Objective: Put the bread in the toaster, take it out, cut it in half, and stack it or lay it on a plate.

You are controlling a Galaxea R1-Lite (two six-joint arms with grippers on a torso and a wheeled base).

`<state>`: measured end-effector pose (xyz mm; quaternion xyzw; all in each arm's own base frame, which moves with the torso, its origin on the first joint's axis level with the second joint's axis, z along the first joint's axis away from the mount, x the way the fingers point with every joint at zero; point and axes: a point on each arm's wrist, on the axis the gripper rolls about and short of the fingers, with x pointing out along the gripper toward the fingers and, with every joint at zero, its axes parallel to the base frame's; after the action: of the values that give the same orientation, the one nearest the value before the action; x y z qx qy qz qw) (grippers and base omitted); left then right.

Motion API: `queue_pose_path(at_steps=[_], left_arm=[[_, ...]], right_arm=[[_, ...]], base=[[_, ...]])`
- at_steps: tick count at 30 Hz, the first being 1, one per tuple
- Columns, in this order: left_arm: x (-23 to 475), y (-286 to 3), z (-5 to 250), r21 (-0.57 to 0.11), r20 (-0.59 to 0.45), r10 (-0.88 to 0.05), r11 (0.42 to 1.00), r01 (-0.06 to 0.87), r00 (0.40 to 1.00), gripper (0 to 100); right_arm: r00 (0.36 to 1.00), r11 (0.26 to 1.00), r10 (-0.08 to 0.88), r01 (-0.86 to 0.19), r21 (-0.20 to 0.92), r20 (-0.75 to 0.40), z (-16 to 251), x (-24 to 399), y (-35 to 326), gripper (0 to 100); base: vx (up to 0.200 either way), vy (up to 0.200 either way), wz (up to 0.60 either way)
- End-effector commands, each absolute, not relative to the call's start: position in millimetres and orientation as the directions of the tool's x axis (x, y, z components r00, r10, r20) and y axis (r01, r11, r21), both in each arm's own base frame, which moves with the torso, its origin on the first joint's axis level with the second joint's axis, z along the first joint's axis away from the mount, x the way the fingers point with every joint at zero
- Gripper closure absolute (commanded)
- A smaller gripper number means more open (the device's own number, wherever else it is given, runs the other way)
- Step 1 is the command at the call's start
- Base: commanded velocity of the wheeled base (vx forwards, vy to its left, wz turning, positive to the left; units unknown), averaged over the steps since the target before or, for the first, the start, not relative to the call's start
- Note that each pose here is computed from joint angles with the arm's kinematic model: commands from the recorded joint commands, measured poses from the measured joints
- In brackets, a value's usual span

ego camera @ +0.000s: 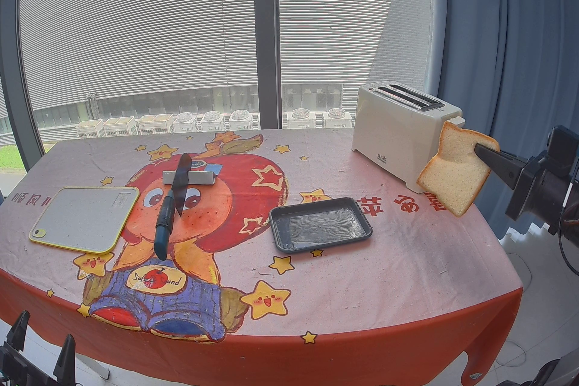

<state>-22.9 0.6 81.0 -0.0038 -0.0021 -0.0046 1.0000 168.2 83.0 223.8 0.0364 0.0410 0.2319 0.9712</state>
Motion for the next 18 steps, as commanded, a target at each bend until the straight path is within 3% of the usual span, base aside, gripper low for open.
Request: queue_pose_path(at_steps=[1,6,18], left_arm=[[-22.8,0.6,75.8,-0.008,0.003,-0.011,1.000,0.011,1.000,0],[-22.8,0.6,75.8,-0.006,0.003,-0.011,1.000,0.011,1.000,0],[-22.8,0.6,75.8,-0.008,0.003,-0.009,1.000,0.009,1.000,0]], right_arm=[[0.884,0.885,0.462,-0.456,0.090,-0.069,222.2,167.5,85.0,100],[0.883,0.885,0.463,-0.457,0.090,-0.074,220.6,167.1,84.8,100],[0.883,0.886,0.462,-0.455,0.090,-0.078,219.6,167.8,84.8,100]], base=[[0.000,0.000,0.00],[0.000,0.000,0.00],[0.000,0.200,0.00]])
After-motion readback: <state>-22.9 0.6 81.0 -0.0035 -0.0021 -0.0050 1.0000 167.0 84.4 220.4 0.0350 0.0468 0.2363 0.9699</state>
